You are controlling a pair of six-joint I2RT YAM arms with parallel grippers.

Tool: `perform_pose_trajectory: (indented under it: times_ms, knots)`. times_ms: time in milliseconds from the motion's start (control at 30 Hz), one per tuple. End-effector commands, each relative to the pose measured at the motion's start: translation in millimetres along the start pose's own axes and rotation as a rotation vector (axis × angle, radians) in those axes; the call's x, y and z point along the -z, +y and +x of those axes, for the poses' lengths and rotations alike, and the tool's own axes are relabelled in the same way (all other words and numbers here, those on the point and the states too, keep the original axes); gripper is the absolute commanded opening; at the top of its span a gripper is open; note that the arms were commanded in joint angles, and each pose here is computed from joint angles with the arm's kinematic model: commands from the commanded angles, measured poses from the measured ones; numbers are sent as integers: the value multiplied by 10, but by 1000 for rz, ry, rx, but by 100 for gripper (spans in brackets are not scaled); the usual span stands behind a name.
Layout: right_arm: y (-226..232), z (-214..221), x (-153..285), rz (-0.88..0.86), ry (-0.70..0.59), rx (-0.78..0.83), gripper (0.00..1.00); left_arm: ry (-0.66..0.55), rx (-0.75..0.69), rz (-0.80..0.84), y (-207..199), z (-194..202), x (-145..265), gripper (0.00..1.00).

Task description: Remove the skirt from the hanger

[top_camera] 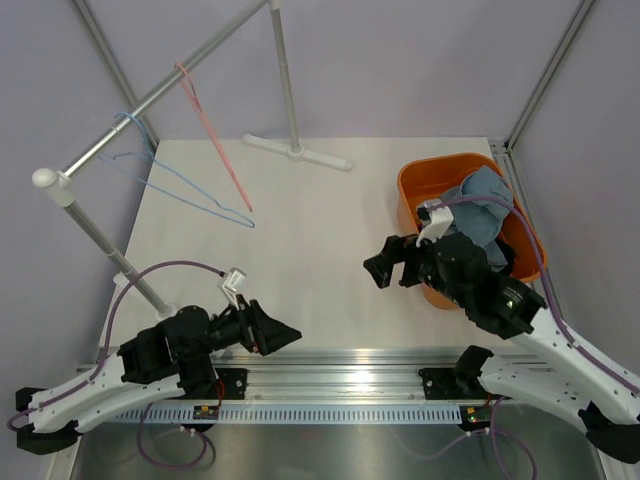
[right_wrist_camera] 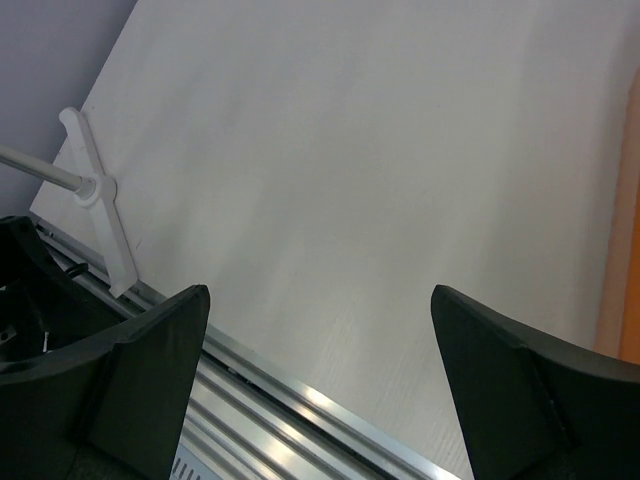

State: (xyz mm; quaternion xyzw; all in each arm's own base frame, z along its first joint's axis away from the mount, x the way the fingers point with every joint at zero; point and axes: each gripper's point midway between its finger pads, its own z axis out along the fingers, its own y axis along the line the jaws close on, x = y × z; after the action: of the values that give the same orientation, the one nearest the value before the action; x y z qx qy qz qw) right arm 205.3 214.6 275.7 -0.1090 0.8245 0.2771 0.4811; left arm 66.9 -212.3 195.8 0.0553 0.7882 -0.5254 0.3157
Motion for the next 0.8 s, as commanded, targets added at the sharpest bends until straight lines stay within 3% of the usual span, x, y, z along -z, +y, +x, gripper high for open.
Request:
perform_pose_trajectory:
  times_ms: [0,200,533,767]
  knots:
    - [-94,23,142,0,-102,-173,99,-10,10,171,-344,-40,-51,99]
    - [-325,397,359,-3,-143,-351,100,-25,39,310,-479,11,-113,99]
    - [-200,838,384,-263,-194,-641,99,-38,65,507,-606,117,-140,99]
    - [-65,1024,250,-407,-196,-667,100,-70,161,667,-559,217,-96,99]
